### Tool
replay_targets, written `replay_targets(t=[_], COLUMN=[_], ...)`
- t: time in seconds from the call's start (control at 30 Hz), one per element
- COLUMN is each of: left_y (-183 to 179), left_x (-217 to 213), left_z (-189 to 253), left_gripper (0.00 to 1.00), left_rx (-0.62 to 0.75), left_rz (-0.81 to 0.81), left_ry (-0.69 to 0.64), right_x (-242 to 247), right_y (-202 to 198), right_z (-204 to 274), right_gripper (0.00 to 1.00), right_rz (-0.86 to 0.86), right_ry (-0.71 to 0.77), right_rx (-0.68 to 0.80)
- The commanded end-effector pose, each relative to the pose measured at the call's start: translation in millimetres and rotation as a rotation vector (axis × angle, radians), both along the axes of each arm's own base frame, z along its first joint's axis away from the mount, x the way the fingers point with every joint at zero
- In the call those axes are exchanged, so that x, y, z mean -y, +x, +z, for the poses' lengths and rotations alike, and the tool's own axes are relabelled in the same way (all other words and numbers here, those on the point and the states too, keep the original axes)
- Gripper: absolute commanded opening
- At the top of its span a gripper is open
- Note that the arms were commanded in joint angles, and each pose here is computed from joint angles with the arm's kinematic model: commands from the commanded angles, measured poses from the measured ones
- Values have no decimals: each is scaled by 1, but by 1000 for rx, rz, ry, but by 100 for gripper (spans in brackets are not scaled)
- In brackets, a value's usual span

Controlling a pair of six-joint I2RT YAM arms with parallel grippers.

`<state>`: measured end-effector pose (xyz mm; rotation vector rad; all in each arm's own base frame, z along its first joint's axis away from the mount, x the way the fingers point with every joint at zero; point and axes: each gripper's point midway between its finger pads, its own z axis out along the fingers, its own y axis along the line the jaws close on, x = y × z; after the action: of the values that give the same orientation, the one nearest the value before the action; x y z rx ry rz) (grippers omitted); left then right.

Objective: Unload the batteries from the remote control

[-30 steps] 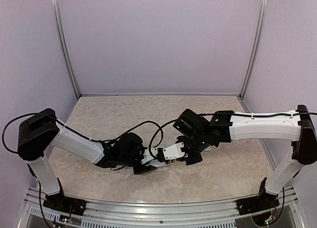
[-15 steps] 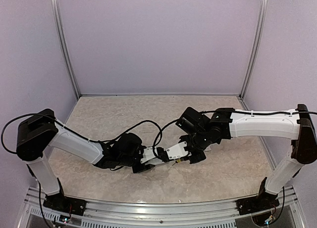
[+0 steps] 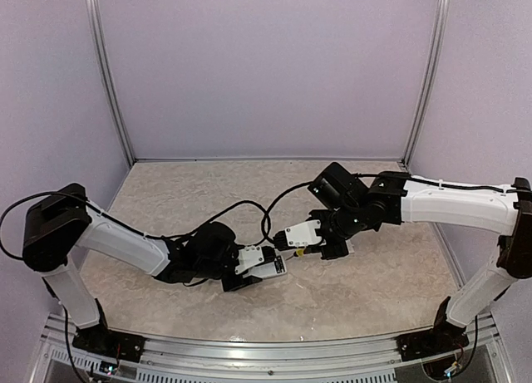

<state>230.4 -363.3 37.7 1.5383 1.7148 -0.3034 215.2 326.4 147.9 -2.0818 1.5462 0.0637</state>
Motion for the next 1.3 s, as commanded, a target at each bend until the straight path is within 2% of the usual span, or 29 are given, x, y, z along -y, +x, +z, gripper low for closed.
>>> replay_targets(t=[0.0,0.13,0.57,0.8,0.97,1.27], left_y=[-3,-4,5,9,12,16], left_x=[7,9,8,8,6,6], left_z=[14,13,0,-4,-6,-9], left_gripper=[11,11,11,10,9,9], left_rx=[16,22,20,20,22,17], left_rz=[-16,-12,33,54,76,94], left_ry=[-52,-46,23,50,64,90], right_x=[-8,-15,-22,-21,-17,-19], right_y=[5,14,19,16,18,26], right_z=[14,13,6,-8,-19,-11], right_gripper=[0,0,0,0,0,0], right_rz=[-41,-103,-451,-619,-716,-845], right_ry=[70,94,128,72,39,104], right_rx=[-3,-16,-230,-352,-380,-394])
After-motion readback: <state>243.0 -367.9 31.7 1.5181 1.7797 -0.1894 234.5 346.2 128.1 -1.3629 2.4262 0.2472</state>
